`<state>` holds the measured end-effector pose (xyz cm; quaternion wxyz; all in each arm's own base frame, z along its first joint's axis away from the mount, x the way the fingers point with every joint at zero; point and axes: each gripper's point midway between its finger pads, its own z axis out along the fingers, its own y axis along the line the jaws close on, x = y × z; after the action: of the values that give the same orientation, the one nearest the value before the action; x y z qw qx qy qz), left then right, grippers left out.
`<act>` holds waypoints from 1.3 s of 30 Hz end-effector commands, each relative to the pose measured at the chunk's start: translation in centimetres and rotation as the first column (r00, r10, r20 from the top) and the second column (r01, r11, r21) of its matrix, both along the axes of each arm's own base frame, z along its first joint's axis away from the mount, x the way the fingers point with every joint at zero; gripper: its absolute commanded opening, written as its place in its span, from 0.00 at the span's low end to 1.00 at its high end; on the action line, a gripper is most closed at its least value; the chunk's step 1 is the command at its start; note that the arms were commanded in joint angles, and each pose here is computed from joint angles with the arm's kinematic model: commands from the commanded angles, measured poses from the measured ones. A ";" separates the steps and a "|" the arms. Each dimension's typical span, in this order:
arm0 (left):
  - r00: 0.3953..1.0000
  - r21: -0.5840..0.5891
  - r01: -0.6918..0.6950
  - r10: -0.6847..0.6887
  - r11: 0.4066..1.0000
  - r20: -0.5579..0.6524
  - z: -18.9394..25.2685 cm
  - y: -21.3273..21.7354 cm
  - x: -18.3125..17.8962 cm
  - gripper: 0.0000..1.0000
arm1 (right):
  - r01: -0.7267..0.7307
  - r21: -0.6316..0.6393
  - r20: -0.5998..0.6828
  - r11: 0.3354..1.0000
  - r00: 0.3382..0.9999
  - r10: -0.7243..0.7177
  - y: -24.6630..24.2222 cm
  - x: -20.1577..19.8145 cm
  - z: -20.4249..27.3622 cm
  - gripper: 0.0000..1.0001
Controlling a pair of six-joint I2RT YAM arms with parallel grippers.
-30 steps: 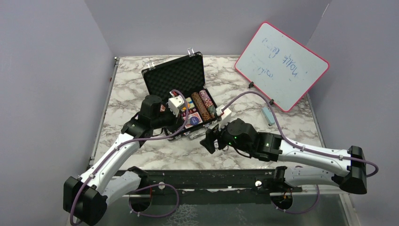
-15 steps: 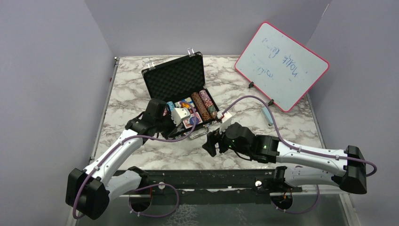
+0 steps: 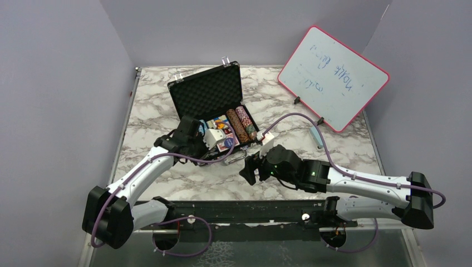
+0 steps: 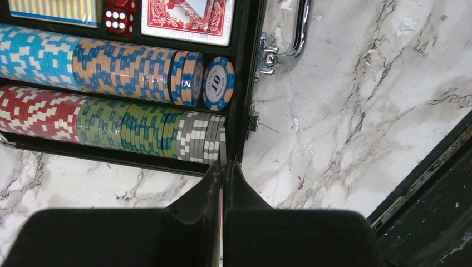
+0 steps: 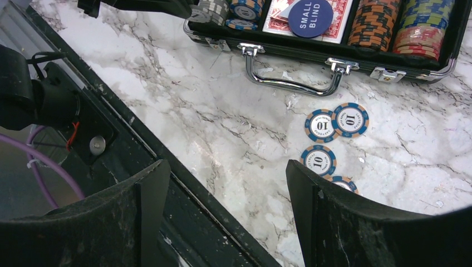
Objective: Pack up texas hold em set
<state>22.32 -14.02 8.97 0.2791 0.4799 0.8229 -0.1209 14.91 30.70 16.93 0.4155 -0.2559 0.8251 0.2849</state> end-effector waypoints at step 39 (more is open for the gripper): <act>0.998 -0.040 0.031 -0.029 0.999 0.057 0.3 -0.9 0.8 0.02 | 0.053 -0.015 0.038 0.998 0.998 -0.053 -0.6 1.0 0.1 0.79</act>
<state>23.32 -14.20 9.07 0.3033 0.4797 0.8159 -0.1101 15.42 30.46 16.51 0.4213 -0.2527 0.8285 0.2688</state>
